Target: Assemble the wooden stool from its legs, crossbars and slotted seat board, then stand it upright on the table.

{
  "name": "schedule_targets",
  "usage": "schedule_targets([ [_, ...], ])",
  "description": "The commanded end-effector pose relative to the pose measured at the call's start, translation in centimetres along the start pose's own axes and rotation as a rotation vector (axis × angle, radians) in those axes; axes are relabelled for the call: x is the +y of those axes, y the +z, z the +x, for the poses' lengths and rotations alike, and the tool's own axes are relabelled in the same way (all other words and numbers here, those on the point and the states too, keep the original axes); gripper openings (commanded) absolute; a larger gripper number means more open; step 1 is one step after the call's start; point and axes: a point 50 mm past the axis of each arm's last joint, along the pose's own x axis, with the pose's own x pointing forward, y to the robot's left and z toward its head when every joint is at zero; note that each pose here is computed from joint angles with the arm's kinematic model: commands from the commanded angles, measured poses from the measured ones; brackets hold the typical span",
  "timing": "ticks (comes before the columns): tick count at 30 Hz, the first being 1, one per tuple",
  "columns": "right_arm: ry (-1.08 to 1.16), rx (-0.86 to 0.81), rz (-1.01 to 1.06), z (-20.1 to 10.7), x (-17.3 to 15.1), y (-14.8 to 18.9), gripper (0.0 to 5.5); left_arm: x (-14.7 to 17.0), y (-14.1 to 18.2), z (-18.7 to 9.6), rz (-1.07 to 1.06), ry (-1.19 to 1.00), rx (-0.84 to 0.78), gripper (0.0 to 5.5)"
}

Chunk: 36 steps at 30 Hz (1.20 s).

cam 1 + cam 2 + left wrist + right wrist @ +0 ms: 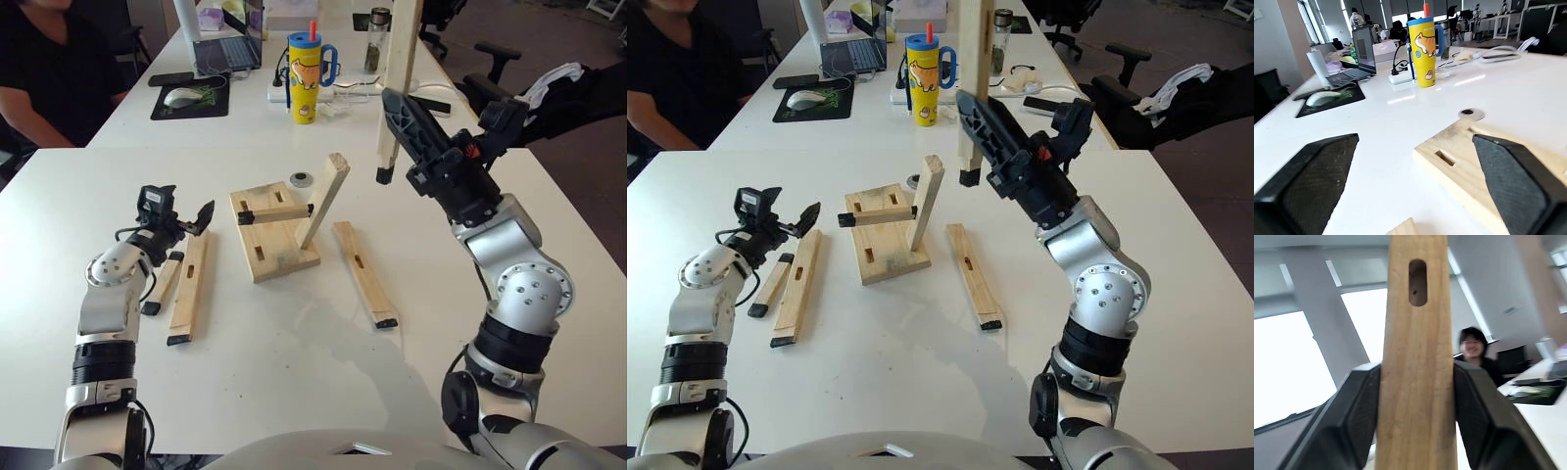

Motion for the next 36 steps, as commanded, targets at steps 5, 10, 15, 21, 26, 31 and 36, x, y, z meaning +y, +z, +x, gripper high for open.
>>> schedule_targets([
  [5, 0.022, 0.244, 0.175, -1.1, 0.3, -6.1, 2.06, 0.0, 7.4, -0.7, -0.309, -0.329, -0.184, 4.32],
  [10, 0.053, 0.264, 0.237, -2.1, 0.2, -7.0, 2.06, -2.2, 9.9, -2.4, -0.433, -0.596, -0.169, 3.79],
  [15, 0.079, 0.272, 0.274, -3.2, -0.6, -6.6, 2.06, -4.4, 9.9, -3.6, -0.479, -0.752, -0.101, 3.79],
  [21, 0.158, 0.242, 0.332, -3.3, -1.4, -5.3, 2.06, -5.8, 9.3, -3.6, -0.519, -0.800, -0.076, 3.79],
  [26, 0.203, 0.279, 0.352, -3.5, -2.1, -5.2, 2.06, -6.4, 9.1, -2.7, -0.588, -0.824, -0.082, 3.79],
  [31, 0.241, 0.311, 0.358, -3.5, -2.7, -5.3, 2.06, -7.8, 8.7, -2.6, -0.659, -0.910, -0.060, 3.79],
  [36, 0.254, 0.348, 0.352, -3.6, -2.9, -5.6, 2.06, -9.1, 8.7, -2.2, -0.676, -0.968, -0.040, 3.79],
])
